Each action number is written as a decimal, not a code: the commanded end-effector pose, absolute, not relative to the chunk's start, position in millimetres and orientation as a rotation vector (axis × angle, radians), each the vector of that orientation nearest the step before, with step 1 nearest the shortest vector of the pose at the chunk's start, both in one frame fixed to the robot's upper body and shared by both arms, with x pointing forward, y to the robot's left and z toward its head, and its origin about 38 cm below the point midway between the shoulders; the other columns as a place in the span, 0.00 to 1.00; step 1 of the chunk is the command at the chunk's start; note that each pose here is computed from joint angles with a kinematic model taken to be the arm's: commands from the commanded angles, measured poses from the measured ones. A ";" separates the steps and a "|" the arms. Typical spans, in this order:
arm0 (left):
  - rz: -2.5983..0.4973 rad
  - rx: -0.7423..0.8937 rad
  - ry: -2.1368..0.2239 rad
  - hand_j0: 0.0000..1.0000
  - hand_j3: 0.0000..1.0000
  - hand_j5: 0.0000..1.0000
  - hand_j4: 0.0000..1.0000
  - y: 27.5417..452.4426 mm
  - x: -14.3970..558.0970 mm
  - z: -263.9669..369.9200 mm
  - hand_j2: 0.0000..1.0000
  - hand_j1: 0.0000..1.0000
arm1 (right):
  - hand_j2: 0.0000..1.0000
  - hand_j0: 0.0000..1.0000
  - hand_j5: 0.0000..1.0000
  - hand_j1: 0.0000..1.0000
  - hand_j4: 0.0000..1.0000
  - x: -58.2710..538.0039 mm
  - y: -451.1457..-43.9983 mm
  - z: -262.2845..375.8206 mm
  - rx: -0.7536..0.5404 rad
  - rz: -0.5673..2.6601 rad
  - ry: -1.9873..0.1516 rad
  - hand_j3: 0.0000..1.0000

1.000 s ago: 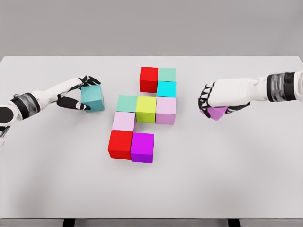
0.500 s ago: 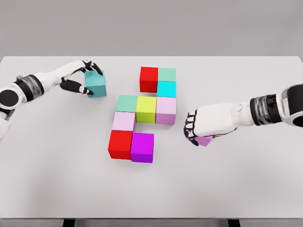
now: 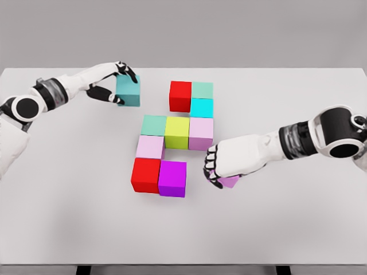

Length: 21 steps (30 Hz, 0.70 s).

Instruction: Assemble the squares on the desktop into the number 2

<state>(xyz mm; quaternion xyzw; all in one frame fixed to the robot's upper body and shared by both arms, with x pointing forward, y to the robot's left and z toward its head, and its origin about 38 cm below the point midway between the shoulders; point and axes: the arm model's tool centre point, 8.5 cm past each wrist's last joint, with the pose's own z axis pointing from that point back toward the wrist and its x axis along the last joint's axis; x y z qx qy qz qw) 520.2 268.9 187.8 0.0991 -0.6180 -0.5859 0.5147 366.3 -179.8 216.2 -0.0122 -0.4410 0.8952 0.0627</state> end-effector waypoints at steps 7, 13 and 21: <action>-1.429 0.217 -1.486 0.46 0.46 0.46 0.46 239.5 534.8 178.9 0.46 0.46 | 0.43 0.43 0.43 0.43 0.43 359.7 -167.2 206.6 0.031 2.730 -1.329 0.43; -1.454 0.200 -1.467 0.46 0.46 0.46 0.46 219.4 542.9 174.3 0.46 0.46 | 0.43 0.43 0.43 0.43 0.43 357.4 -158.4 204.6 0.058 2.753 -1.330 0.43; -1.454 0.194 -1.492 0.46 0.46 0.46 0.46 218.4 544.3 177.2 0.46 0.46 | 0.52 0.52 0.52 0.52 0.52 358.1 -157.6 206.2 0.053 2.756 -1.332 0.52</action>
